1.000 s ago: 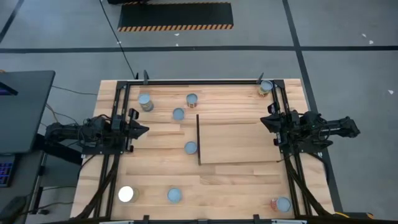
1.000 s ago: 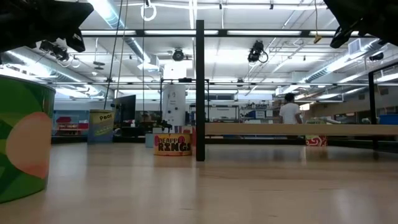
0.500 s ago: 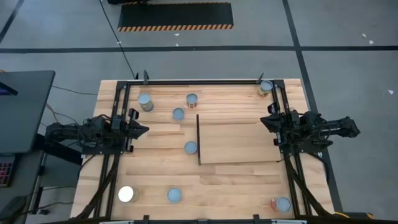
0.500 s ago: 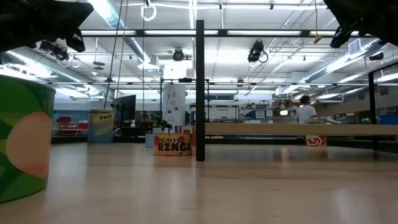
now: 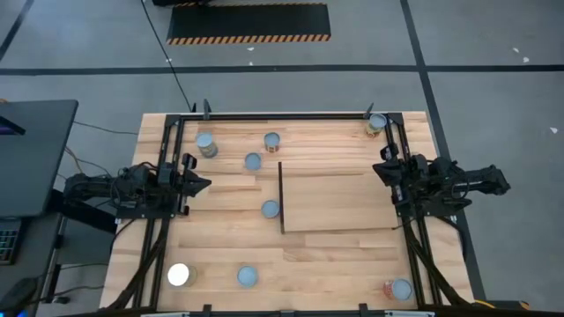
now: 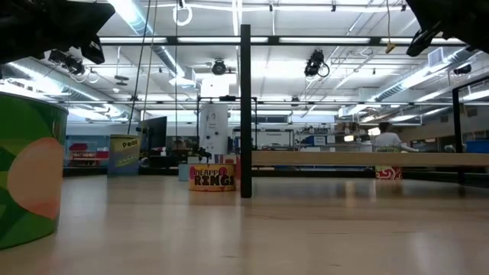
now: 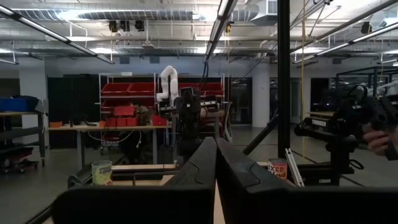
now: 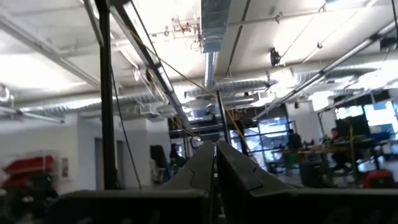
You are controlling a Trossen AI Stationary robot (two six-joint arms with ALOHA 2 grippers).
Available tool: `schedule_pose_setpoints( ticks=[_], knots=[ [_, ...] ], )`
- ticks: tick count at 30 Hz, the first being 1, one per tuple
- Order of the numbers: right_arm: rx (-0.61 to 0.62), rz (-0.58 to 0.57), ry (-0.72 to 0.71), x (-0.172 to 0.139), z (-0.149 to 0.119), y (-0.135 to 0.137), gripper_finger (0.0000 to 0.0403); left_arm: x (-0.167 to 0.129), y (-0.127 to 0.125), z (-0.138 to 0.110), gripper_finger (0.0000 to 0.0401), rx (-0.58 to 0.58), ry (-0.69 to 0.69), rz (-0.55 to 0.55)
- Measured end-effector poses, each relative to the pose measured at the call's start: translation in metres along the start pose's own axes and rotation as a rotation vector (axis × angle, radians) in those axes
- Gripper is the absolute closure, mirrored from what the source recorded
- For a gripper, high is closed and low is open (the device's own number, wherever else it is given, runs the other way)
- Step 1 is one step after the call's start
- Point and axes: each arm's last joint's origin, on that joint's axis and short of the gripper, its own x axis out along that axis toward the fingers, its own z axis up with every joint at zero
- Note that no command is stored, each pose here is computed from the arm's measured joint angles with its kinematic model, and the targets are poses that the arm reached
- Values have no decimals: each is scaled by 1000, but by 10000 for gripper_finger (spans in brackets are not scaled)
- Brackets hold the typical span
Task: Pick and place cans onto a shelf
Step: Put the light red can on the shelf
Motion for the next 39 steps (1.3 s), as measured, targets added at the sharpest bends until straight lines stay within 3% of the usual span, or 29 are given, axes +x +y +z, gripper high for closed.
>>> schedule_pose_setpoints(
  ticks=[8,12,15,20,28,39],
  knots=[
    [130,-3,-32,0,3,0,376,0,0,0,390,0,0,0],
    [64,-3,-58,0,6,0,376,0,0,0,390,0,0,0],
    [116,-45,-48,2,7,-1,376,0,0,0,390,0,-1,0],
    [184,-20,201,17,7,5,376,0,0,0,390,0,-1,0],
    [175,75,490,66,17,34,364,0,0,0,390,0,0,0],
    [141,146,1126,122,2,127,361,0,0,0,390,0,-1,0]
  ],
)
